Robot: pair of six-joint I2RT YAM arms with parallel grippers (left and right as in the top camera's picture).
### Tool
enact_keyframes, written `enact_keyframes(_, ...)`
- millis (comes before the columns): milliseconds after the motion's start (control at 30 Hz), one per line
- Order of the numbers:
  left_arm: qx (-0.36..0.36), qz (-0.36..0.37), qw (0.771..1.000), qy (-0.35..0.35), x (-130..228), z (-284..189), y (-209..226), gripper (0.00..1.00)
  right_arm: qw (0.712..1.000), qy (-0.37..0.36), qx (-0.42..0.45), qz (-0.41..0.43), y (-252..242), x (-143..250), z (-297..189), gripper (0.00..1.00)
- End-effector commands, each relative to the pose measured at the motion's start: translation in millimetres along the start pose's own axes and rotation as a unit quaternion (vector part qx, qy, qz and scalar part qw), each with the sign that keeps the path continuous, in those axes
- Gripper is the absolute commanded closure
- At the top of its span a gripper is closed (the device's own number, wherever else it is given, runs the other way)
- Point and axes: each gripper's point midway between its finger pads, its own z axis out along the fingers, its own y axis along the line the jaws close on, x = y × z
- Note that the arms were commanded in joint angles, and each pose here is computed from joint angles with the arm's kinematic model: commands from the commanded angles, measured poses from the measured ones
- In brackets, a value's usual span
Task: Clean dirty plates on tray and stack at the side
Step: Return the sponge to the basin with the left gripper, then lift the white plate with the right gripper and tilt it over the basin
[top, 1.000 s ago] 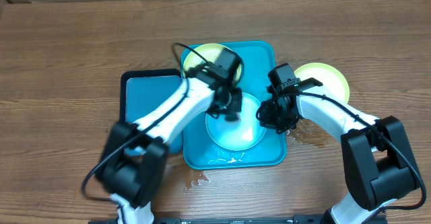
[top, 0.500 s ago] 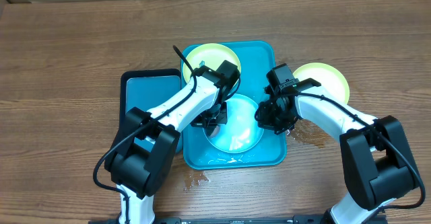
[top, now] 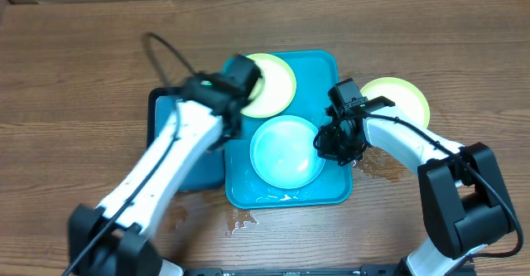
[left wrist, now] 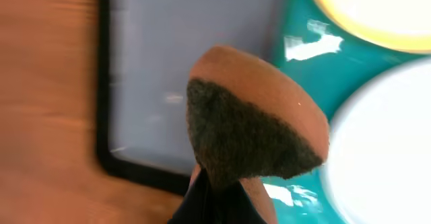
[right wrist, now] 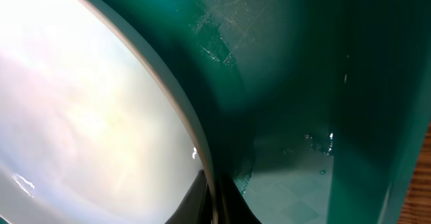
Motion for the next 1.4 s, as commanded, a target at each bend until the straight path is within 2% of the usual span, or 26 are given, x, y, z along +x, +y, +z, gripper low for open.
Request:
enact_keyframes(0,-0.069,-0.07,0.995,-0.012,-18,7,58,0.96,0.999,-0.016,0.049,0.011,-22,-8,3,0.96)
enact_keyframes(100,-0.038,-0.1,0.994,0.036,-9,35,64,0.96,0.998,-0.023,0.051,0.01,-22,-11,3,0.96)
enact_keyframes(233,0.058,-0.078,0.992,0.078,2,73,42,0.95,0.998,-0.024,0.05,0.01,-22,-12,3,0.96)
enact_keyframes(267,0.08,-0.074,0.991,0.081,4,80,36,0.88,0.998,-0.024,0.049,0.01,-21,-12,3,0.96)
enact_keyframes(333,0.095,-0.084,0.988,0.086,6,89,35,0.58,0.998,-0.023,0.049,0.01,-20,-12,0,0.96)
enact_keyframes(367,0.096,-0.089,0.988,0.086,5,90,37,0.51,0.998,-0.023,0.049,0.01,-19,-12,-3,0.96)
enact_keyframes(500,0.095,-0.107,0.986,0.084,-3,81,49,0.5,0.998,-0.038,0.056,0.004,-13,-19,-30,0.96)
enact_keyframes(667,0.112,-0.138,0.982,0.063,-23,36,73,0.48,0.99,-0.099,0.083,-0.053,8,-38,-86,0.96)
enact_keyframes(833,0.155,-0.153,0.976,-0.016,-48,-38,100,0.37,0.97,-0.176,0.096,-0.136,63,-55,-138,0.96)
enact_keyframes(1033,0.205,-0.158,0.956,-0.139,-57,-136,122,0.21,0.917,-0.318,0.085,-0.226,158,-66,-163,0.96)
enact_keyframes(1133,0.214,-0.161,0.946,-0.182,-51,-165,130,0.15,0.891,-0.368,0.09,-0.249,194,-64,-157,0.96)
enact_keyframes(1167,0.216,-0.162,0.943,-0.195,-47,-173,133,0.08,0.881,-0.387,0.102,-0.254,205,-64,-153,0.96)
enact_keyframes(1233,0.215,-0.163,0.939,-0.211,-40,-183,138,0.01,0.861,-0.42,0.135,-0.253,213,-64,-150,0.96)
enact_keyframes(1300,0.21,-0.147,0.939,-0.228,-33,-192,142,0.0,0.832,-0.461,0.183,-0.248,218,-59,-156,0.96)
enact_keyframes(1367,0.206,-0.125,0.941,-0.238,-31,-195,143,0.0,0.816,-0.484,0.198,-0.248,225,-50,-163,0.96)
